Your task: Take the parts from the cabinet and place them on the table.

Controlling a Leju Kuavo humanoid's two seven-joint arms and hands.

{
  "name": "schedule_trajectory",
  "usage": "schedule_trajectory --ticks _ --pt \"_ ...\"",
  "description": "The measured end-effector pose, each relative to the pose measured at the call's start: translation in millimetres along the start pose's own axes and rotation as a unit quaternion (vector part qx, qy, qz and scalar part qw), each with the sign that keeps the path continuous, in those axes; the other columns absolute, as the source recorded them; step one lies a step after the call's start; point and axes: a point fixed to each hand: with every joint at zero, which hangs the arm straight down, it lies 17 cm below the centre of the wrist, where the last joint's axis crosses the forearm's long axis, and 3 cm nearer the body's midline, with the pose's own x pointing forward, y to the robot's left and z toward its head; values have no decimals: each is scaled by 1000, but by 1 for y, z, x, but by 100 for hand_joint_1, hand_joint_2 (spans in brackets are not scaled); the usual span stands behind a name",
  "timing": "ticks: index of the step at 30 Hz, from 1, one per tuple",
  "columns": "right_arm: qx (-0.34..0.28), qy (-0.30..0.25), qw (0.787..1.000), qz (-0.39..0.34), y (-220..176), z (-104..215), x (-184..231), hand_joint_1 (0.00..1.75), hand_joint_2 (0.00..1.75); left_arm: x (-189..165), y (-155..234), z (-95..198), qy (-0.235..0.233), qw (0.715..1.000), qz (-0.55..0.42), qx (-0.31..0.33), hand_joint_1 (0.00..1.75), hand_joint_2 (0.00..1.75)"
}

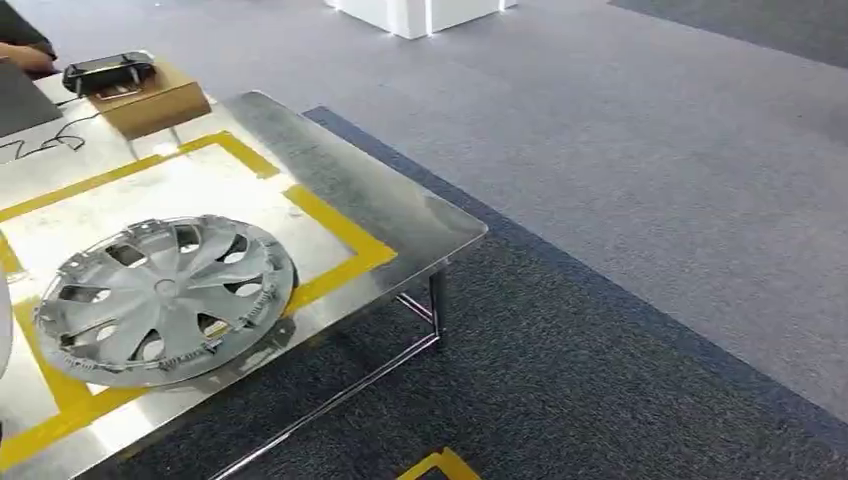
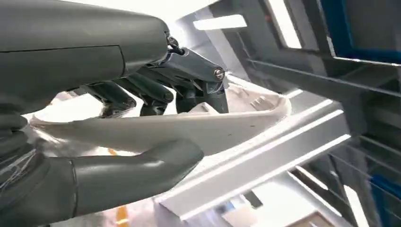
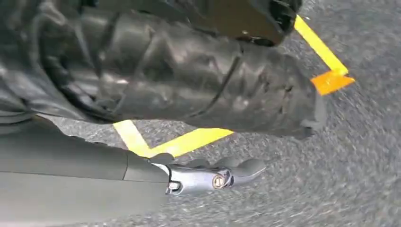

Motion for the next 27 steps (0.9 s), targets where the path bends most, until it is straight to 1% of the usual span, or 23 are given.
schedule_trajectory --ticks 4,8,12,15,17,20,24,27 --pt "0 -2 1000 0 0 -1 3 0 0 -8 8 3 13 1000 -7 6 175 175" --pt "2 -4 1000 -1 1 -2 4 0 0 -16 6 7 30 999 25 -7 175 175" --pt "3 -8 1000 0 1 -3 8 0 0 -27 16 10 44 999 24 -4 175 175" --pt "7 -4 1000 1 3 -1 3 0 0 -43 22 17 65 998 -6 -11 175 175" --pt "7 -4 1000 1 3 0 3 0 0 -51 29 22 79 997 -20 -1 175 175" --pt "8 -5 1000 2 3 -1 3 0 0 -59 34 25 88 995 -39 0 175 175" --pt "10 -8 1000 3 4 -2 6 0 0 -76 39 37 116 993 -36 -1 175 175" --pt "12 -11 1000 5 5 -1 7 0 0 -91 51 43 133 990 -40 5 175 175"
